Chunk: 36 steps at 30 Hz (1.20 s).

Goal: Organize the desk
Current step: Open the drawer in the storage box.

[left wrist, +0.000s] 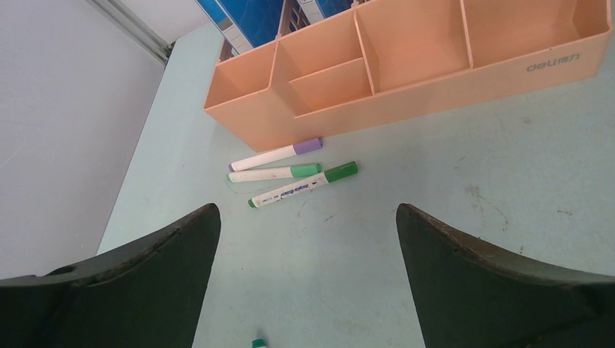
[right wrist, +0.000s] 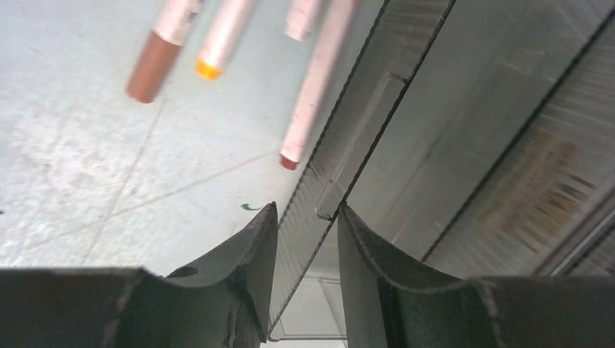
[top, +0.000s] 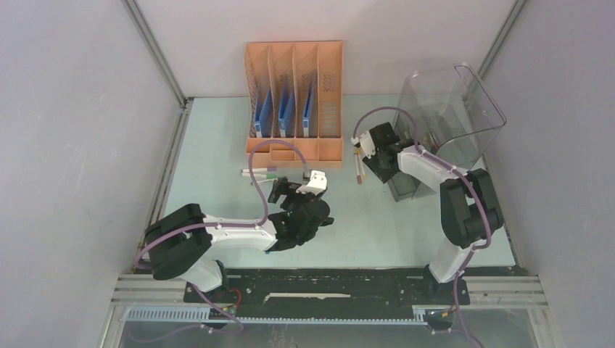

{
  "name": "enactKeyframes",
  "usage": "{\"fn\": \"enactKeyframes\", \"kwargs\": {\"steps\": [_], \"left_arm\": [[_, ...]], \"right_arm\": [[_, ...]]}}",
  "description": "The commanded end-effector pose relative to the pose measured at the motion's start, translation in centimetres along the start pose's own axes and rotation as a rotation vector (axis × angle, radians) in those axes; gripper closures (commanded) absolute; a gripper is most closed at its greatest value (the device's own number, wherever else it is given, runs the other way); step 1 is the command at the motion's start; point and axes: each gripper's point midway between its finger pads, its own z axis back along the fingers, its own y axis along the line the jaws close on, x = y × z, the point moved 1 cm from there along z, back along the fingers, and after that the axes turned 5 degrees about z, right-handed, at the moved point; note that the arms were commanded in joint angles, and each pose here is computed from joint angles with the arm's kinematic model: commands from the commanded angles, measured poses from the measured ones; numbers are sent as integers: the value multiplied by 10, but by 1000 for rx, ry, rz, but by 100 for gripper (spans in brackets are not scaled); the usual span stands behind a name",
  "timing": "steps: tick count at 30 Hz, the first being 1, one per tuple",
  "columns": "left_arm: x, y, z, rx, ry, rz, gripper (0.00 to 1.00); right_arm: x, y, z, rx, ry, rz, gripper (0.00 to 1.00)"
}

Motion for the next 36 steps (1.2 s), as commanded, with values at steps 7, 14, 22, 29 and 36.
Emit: {"fn": "enactKeyframes", "kwargs": {"steps": [7, 14, 22, 29, 36], "left_arm": [[17, 0, 2, 40, -26, 41, 0], [17, -1, 1, 42, -26, 35, 0], [17, -1, 1, 42, -26, 36, 0], [19, 9, 5, 25, -38, 93, 0], [16, 24, 13, -16, -25, 182, 0]], "right_arm": [[35, 40, 44, 236, -189, -4, 57], [53, 58, 97, 396, -369, 53, 56], [58, 74, 161, 582, -573, 133, 56], [57, 74, 197, 601, -688, 172, 54], [56, 70, 206, 573, -714, 186, 53]]}}
